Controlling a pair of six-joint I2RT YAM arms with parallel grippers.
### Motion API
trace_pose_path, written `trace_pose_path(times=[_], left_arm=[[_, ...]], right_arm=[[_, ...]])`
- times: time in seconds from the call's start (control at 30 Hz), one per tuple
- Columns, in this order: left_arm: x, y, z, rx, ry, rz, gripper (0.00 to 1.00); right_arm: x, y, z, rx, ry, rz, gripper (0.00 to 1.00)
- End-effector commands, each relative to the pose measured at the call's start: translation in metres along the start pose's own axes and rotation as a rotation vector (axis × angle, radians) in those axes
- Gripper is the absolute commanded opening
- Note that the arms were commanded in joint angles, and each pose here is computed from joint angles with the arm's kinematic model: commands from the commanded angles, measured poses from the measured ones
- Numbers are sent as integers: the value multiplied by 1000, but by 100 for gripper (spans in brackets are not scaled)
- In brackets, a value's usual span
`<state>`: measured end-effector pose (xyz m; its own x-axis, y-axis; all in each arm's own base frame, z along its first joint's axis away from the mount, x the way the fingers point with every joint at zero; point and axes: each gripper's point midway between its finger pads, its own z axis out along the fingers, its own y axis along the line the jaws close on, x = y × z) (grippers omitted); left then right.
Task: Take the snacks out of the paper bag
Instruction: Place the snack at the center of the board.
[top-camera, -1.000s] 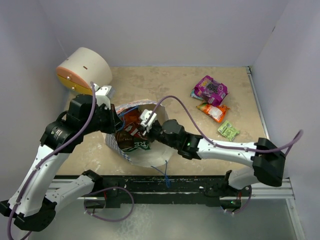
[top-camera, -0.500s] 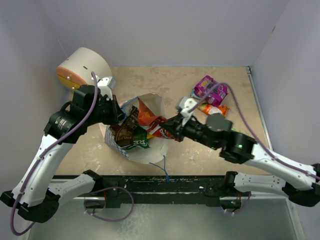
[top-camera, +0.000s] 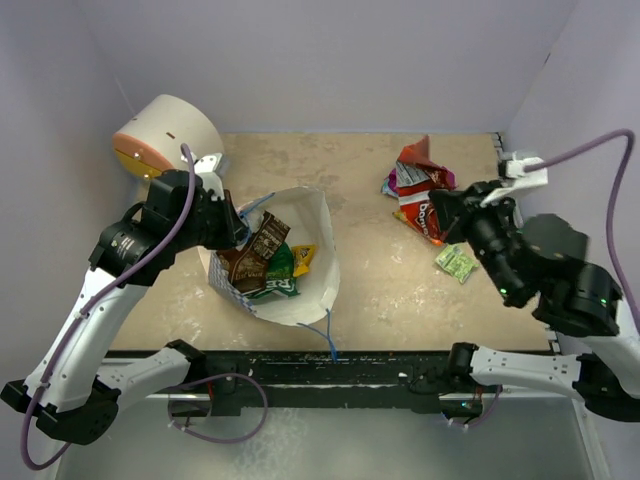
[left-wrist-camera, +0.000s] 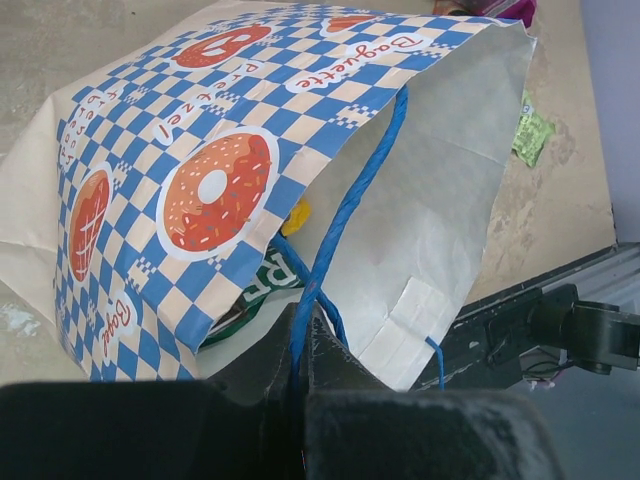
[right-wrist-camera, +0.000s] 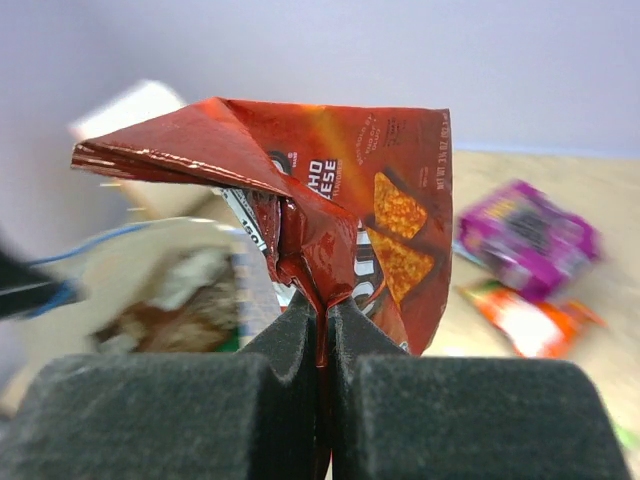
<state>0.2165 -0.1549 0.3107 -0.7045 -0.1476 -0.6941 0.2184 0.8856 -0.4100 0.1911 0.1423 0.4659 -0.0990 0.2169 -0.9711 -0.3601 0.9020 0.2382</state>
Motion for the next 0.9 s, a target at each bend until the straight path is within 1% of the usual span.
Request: trace_pose_path(times=[0.0, 0.03, 0.1, 0.17, 0.23, 0.3, 0.37, 0.4, 0.47, 0.53, 0.57, 0.6, 0.63, 0.7, 0.8, 0.87], left_arm=[[-10, 4, -6, -30, -37, 11, 0], [-9, 5, -6, -35, -36, 11, 0], [-8, 7, -5, -44, -33, 11, 0], [-6, 7, -1, -43, -28, 10, 0], [-6, 5, 1, -32, -26, 8, 0], [-5, 3, 3, -20, -23, 9, 0], [-5, 4, 4, -20, -23, 10, 0], [-4, 5, 5, -22, -24, 11, 0], [-2, 7, 7, -27, -30, 19, 0], [-1, 10, 9, -32, -34, 24, 0], [0, 11, 10, -33, -33, 25, 0], [1, 11, 11, -32, -27, 27, 0], [2, 9, 12, -23, -21, 31, 0], [3, 6, 13, -8, -9, 40, 0], [3, 5, 11, -2, -6, 50, 0], [3, 7, 8, -9, -12, 54, 0]], right_arm=[[31, -62, 20, 486, 68, -198, 0], [40, -70, 27, 531, 104, -226, 0], [68, -90, 45, 602, 196, -201, 0], [102, -96, 67, 573, 299, -155, 0], [135, -88, 84, 532, 378, -101, 0], [168, -85, 95, 550, 453, -64, 0], [196, -96, 95, 661, 506, -39, 0], [213, -104, 96, 740, 542, -55, 0], [235, -120, 89, 908, 589, -75, 0], [251, -132, 82, 1057, 625, -117, 0], [258, -136, 80, 1113, 650, -159, 0], [260, -140, 85, 1144, 647, -215, 0], [266, -142, 91, 1152, 662, -254, 0], [277, -145, 95, 1178, 667, -283, 0], [289, -142, 109, 1177, 644, -243, 0], [294, -135, 127, 1129, 645, -234, 0]])
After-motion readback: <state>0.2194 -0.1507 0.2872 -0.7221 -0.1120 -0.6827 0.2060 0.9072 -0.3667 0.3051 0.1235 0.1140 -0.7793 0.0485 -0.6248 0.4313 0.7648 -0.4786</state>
